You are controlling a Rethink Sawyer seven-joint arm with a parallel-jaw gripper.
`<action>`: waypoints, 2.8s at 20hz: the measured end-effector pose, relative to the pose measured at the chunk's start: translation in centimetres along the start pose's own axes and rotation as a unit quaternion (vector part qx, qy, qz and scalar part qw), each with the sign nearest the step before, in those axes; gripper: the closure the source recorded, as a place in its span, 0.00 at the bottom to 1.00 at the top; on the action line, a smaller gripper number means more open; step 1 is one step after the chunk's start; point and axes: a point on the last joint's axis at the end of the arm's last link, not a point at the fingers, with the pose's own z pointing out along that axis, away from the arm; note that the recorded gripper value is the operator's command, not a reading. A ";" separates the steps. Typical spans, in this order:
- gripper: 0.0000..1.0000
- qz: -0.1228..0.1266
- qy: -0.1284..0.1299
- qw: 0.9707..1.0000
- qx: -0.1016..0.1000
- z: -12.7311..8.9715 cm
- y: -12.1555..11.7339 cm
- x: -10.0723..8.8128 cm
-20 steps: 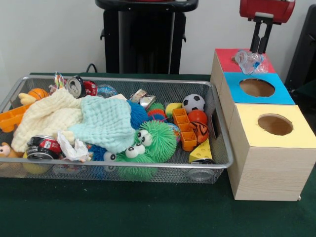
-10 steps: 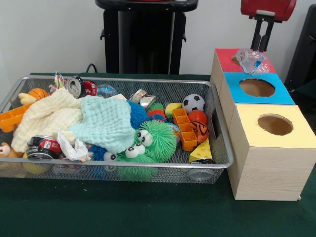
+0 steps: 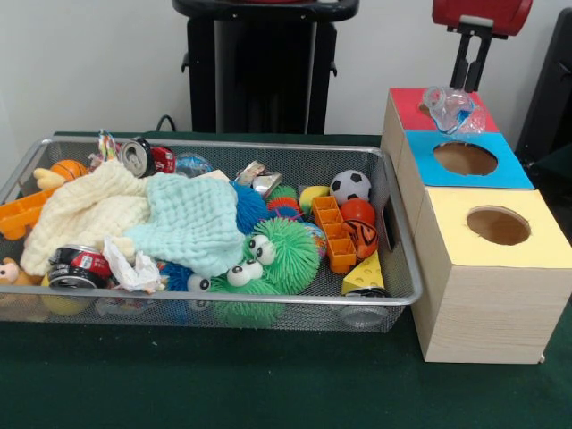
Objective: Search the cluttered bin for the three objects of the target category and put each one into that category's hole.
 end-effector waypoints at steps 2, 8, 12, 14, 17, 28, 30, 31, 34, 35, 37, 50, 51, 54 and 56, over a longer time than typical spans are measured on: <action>1.00 0.000 0.000 1.000 0.000 0.0 0.0 0.0; 1.00 0.000 0.000 1.000 0.000 0.0 0.0 0.0; 1.00 0.000 -0.001 1.000 0.000 0.0 0.0 -0.1; 1.00 0.000 0.000 1.000 0.000 -0.1 0.0 -0.1; 1.00 0.001 0.002 1.000 0.000 -0.2 0.1 -0.3; 1.00 0.002 0.007 1.000 0.002 0.0 0.0 -0.4; 1.00 0.002 0.007 1.000 0.004 0.2 0.0 -0.5; 1.00 0.002 0.008 1.000 0.005 0.4 -0.1 -0.5; 1.00 0.003 0.009 1.000 0.008 0.6 -0.3 -0.5; 1.00 0.004 0.010 1.000 0.009 0.7 -0.4 -0.5; 1.00 0.004 0.010 1.000 0.012 0.8 -0.6 -0.5; 1.00 0.006 0.015 1.000 0.018 1.0 -0.8 -0.7; 1.00 0.005 0.016 1.000 0.018 0.9 -0.7 -0.7; 1.00 0.004 0.019 1.000 0.019 0.3 -0.3 -0.9; 1.00 0.004 0.020 1.000 0.019 -0.1 -0.1 -1.0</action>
